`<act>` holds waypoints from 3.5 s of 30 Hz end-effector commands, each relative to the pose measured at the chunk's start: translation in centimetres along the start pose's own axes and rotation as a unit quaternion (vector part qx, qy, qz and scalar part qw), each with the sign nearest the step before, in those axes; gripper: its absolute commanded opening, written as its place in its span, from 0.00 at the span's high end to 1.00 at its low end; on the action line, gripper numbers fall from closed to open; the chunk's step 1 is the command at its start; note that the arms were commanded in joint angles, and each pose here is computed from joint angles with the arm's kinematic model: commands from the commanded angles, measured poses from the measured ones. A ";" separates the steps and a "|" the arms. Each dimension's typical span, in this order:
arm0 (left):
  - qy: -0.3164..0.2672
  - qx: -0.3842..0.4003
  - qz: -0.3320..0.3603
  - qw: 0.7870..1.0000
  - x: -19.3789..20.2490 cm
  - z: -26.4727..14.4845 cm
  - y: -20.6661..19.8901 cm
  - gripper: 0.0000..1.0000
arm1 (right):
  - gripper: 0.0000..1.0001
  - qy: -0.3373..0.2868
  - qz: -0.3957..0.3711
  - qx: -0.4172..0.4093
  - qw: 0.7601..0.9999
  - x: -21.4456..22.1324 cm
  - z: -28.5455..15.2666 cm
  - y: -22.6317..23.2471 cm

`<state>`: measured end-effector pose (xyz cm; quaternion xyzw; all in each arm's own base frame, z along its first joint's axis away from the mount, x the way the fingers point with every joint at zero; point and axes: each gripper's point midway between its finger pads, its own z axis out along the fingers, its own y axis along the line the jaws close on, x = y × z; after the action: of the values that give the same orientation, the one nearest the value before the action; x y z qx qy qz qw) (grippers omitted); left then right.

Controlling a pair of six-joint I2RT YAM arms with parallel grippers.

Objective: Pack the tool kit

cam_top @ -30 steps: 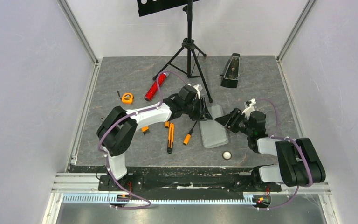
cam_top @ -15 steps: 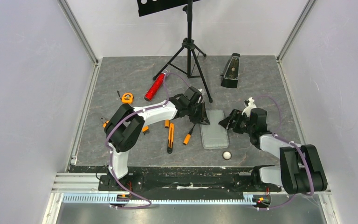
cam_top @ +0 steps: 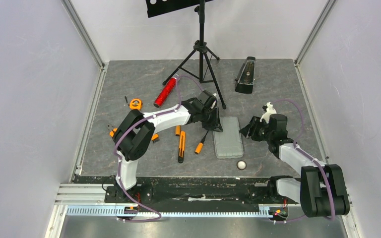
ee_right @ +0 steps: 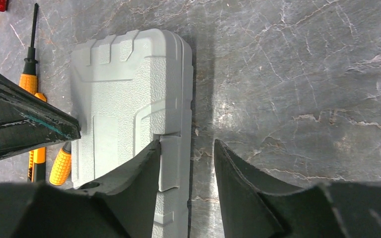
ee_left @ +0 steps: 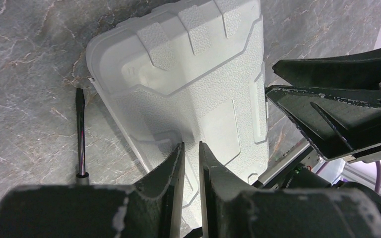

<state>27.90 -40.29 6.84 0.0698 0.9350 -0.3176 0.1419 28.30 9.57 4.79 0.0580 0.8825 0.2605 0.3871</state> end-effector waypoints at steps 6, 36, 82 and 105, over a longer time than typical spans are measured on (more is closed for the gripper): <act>0.023 -0.052 0.013 0.998 1.3 1.0 2.5 0.78 | 0.59 0.047 -0.011 0.039 0.998 3.0 -0.7 -2.0; 0.021 -0.085 -0.005 0.996 1.1 1.1 5.3 0.84 | 0.75 -0.020 -0.092 0.223 0.970 -2.9 -3.2 -4.9; 0.025 -0.072 -0.001 0.997 1.1 1.4 4.6 0.83 | 0.82 -0.026 0.082 0.056 0.995 2.1 -0.6 -4.6; -0.004 -0.055 0.001 0.998 0.0 0.5 3.6 0.79 | 1.00 -0.040 0.101 -0.103 0.989 0.5 -0.7 1.1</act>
<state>28.95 -40.37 6.61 0.0635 0.9345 -0.3186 0.1456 27.42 9.55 3.62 0.1477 0.8322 0.3674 0.3881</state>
